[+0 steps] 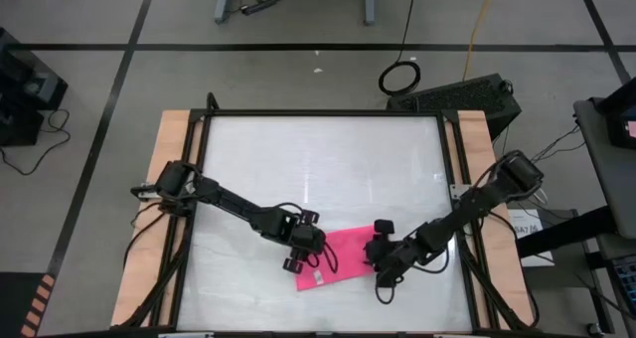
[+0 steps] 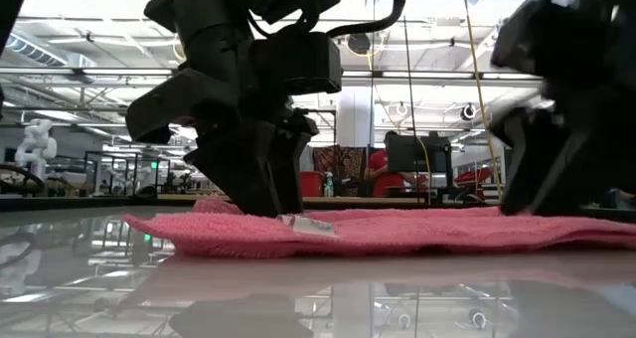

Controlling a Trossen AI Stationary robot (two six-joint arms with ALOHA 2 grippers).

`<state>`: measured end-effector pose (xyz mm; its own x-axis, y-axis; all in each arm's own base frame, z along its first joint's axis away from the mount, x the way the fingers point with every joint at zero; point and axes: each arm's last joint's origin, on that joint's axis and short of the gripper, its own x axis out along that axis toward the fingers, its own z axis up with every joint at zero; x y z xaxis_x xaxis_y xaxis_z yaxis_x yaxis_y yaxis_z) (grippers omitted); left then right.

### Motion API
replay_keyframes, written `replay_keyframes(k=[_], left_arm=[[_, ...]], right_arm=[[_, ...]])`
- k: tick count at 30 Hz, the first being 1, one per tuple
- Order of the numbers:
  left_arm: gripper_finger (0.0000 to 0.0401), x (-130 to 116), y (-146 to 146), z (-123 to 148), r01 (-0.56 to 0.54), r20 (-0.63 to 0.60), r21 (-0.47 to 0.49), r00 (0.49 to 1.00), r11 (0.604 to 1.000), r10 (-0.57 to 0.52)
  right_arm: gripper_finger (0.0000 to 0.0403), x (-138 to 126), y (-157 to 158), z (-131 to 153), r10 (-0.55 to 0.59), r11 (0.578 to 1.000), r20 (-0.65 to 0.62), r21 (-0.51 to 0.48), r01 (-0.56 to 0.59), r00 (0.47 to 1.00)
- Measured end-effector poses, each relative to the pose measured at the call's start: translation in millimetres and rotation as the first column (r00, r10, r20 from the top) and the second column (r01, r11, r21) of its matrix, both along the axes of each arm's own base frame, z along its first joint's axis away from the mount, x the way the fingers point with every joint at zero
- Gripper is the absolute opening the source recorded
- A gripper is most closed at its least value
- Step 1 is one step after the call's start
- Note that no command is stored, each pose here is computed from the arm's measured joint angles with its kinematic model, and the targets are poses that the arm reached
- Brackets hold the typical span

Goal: Roll towel
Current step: Fold the pink towel

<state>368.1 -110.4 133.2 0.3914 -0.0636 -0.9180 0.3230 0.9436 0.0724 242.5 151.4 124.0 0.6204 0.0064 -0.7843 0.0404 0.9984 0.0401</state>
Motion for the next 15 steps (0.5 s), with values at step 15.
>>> replay_keyframes(k=[15], left_arm=[[0.0184, -10, 5, 2, -0.147, -0.070, 0.034, 0.986, 0.989, 0.149]], right_arm=[[0.0169, -8, -21, -12, 0.067, 0.981, -0.160, -0.170, -0.094, 0.985]])
